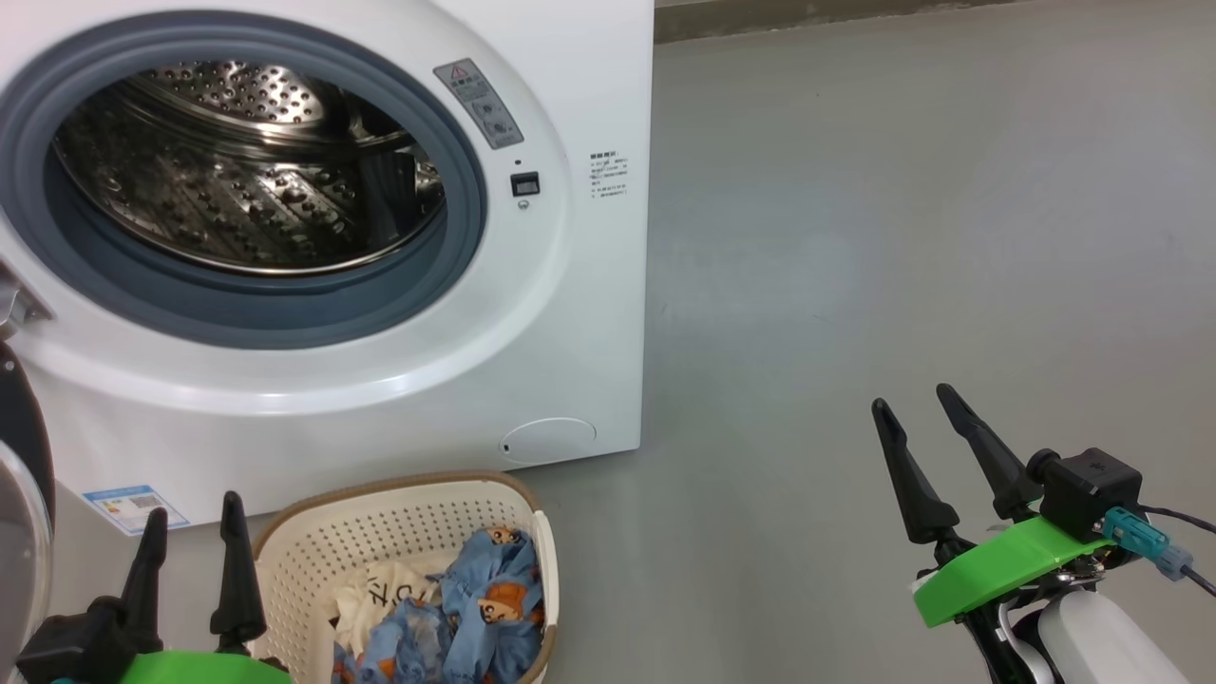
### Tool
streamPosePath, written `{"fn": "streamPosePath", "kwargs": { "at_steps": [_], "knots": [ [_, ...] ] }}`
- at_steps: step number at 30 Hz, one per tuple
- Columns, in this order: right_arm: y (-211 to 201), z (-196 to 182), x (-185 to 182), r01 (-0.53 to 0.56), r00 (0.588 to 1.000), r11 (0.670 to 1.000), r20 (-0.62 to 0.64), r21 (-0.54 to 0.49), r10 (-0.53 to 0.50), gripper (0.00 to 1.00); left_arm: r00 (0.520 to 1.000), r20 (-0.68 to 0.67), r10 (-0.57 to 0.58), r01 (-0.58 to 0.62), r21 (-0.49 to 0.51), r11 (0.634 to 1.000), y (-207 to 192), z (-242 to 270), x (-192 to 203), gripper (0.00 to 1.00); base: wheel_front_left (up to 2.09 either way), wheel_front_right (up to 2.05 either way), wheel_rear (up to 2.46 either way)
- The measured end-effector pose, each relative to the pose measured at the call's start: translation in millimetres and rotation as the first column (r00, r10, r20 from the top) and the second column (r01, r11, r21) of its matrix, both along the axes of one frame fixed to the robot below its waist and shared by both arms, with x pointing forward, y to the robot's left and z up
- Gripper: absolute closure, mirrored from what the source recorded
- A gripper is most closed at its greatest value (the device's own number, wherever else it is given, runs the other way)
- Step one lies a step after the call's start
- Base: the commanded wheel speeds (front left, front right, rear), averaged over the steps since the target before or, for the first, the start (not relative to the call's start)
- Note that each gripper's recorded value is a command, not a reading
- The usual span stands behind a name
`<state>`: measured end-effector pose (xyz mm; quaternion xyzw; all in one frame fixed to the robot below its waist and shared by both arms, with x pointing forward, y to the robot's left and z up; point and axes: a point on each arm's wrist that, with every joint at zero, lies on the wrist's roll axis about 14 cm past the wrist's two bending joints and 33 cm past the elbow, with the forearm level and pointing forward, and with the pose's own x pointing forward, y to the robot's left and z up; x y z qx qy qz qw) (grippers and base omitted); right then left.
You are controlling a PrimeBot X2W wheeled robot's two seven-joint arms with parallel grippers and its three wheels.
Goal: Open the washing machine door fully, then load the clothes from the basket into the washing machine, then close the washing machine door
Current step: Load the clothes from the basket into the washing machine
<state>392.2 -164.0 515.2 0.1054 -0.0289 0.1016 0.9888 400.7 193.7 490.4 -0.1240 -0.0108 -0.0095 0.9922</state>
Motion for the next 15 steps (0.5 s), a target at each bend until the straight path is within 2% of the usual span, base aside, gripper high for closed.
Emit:
{"fn": "streamPosePath", "kwargs": {
  "at_steps": [15],
  "knots": [
    [2.0, -1.1, 0.7, -0.006, 1.000, 1.000, -0.003, 0.000, 0.006, 0.00, 1.000, -0.011, 0.005, -0.005, -0.001, 1.000, 1.7, -3.6, -0.8, 0.00, 0.59, -0.59, 0.00]
  ]
}}
